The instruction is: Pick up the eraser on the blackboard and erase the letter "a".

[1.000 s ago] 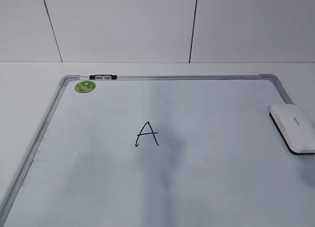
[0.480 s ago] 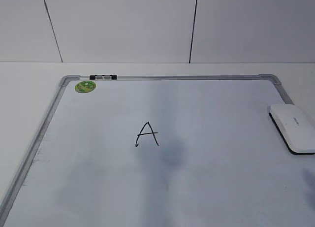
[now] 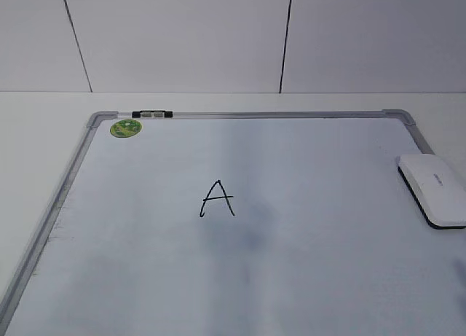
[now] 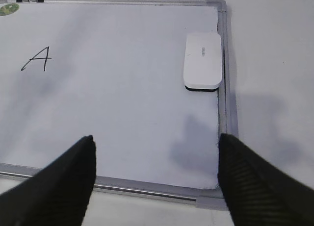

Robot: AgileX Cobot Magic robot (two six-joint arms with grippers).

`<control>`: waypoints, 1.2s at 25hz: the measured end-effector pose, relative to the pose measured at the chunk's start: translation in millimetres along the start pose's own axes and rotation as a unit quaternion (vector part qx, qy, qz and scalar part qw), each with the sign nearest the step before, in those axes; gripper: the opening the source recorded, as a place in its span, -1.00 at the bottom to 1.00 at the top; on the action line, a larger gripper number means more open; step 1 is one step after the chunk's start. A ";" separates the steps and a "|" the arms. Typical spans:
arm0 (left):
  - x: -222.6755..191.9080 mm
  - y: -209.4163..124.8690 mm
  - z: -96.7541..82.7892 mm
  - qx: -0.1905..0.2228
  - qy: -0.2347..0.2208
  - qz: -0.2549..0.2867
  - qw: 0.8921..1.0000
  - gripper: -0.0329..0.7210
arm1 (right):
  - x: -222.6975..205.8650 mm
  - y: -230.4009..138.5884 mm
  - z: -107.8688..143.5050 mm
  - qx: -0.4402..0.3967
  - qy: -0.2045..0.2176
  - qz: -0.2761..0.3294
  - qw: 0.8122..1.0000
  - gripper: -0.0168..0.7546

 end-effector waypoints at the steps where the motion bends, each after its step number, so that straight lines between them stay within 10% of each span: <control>1: -0.1 -0.1 0.0 0.000 0.000 0.000 1.000 0.61 | -1.9 -2.8 0.3 0.000 0.000 0.003 1.000 0.58; 30: -0.1 -0.1 0.9 -0.002 0.004 0.000 1.000 0.40 | -8.0 -15.3 -0.8 0.004 -0.006 0.021 1.000 0.58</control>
Point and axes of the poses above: a point on each arm's last joint axis where the gripper is mounted, x pointing back along that axis away from the gripper, z along the wrist's bending axis when the last joint is at zero, y = z × x, the point moved 3 cm from there along -x, pointing out along that axis toward the gripper, and after that the axes turned 3 degrees about x, right-handed, at the moved point
